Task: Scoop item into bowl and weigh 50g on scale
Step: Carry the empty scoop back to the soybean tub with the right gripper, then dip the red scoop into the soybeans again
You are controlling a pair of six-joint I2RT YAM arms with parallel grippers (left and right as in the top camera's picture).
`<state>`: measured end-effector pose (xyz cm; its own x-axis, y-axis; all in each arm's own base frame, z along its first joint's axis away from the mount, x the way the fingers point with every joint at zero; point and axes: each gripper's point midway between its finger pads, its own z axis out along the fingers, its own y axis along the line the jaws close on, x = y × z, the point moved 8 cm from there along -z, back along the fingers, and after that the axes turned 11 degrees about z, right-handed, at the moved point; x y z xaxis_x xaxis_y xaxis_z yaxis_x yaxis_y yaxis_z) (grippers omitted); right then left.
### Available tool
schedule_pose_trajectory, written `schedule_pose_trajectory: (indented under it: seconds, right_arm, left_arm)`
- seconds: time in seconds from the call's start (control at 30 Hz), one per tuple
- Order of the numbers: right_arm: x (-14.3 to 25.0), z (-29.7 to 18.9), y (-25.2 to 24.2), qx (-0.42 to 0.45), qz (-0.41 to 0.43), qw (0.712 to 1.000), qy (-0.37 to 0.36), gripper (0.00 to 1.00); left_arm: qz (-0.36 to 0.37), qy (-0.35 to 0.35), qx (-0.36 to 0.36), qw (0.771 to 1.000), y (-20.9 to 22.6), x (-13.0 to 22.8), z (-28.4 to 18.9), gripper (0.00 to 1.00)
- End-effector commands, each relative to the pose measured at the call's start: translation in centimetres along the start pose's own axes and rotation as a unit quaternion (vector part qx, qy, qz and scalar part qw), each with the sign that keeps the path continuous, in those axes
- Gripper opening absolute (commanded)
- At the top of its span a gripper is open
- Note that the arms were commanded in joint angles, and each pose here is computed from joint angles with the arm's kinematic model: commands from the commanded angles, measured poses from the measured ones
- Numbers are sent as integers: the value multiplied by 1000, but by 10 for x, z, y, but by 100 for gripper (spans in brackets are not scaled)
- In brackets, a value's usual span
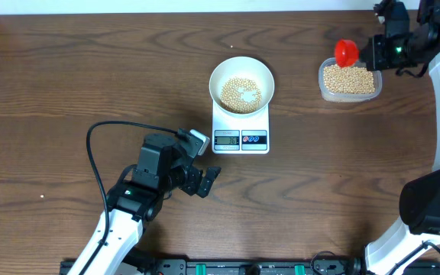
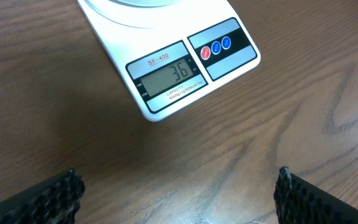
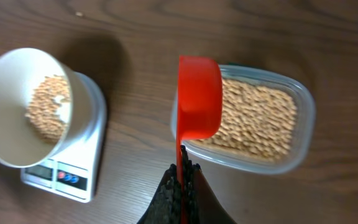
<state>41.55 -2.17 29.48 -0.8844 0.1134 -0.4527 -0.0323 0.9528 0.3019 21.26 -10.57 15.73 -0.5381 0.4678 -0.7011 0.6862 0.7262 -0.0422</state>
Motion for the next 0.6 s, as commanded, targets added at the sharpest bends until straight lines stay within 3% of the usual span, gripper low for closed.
schedule_pose_trajectory:
  seconds: [0.0, 0.27, 0.57]
  right_arm:
    - [6, -5, -12, 58, 9, 998, 4, 1]
    - [22, 19, -28, 95, 31, 995, 29, 1]
    - [36, 60, -32, 41, 83, 995, 22, 1]
  left_arm:
    - [-6, 1, 0, 1000, 0, 0, 0, 100]
    - [-6, 1, 0, 1000, 0, 0, 0, 100]
    - [-6, 1, 0, 1000, 0, 0, 0, 100]
